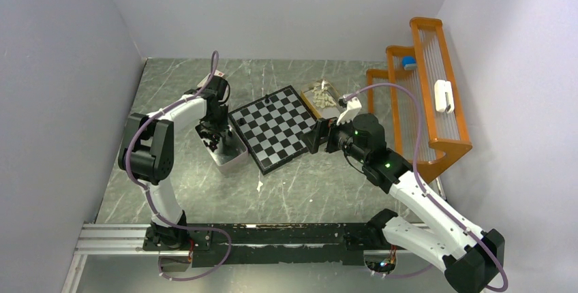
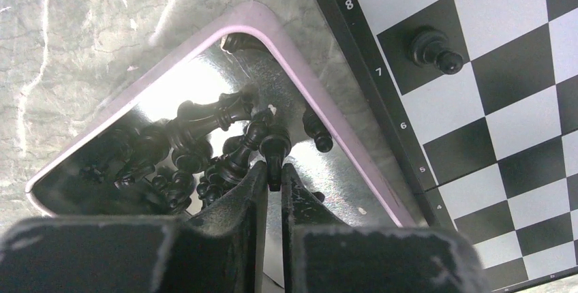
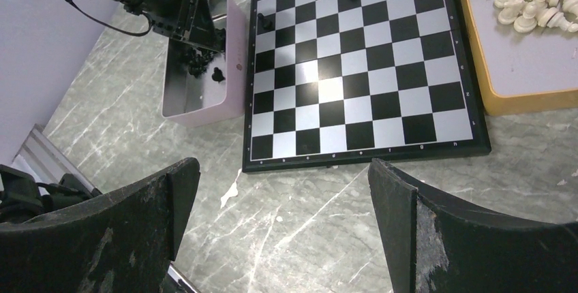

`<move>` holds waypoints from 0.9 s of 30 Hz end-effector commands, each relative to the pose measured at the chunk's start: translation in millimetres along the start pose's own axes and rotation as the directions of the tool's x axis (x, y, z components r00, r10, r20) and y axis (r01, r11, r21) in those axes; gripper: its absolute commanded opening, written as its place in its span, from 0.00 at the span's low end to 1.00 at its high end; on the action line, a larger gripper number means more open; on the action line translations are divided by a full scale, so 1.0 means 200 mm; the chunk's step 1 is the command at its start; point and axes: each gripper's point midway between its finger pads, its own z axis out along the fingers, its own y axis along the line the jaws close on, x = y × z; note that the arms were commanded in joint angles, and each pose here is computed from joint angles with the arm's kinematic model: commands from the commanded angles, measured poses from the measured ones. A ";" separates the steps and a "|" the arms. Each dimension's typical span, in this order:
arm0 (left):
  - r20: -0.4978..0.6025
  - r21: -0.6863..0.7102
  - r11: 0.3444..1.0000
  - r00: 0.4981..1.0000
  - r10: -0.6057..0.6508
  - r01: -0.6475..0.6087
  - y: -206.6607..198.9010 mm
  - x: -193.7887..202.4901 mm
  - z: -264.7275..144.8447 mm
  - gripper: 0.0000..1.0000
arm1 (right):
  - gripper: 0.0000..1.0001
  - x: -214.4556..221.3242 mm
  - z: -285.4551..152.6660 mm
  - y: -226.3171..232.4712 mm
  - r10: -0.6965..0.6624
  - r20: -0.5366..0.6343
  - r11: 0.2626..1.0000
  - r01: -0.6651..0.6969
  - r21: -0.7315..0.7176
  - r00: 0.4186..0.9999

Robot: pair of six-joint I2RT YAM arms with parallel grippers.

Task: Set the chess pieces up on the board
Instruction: Pick up the chess piece from the storage box.

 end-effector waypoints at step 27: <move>0.205 0.081 0.995 0.978 0.032 -0.050 -0.17 -0.47 -0.35 0.09 | 1.00 -0.05 -0.02 0.00 -0.033 0.022 0.999 0.033 0.009 0.999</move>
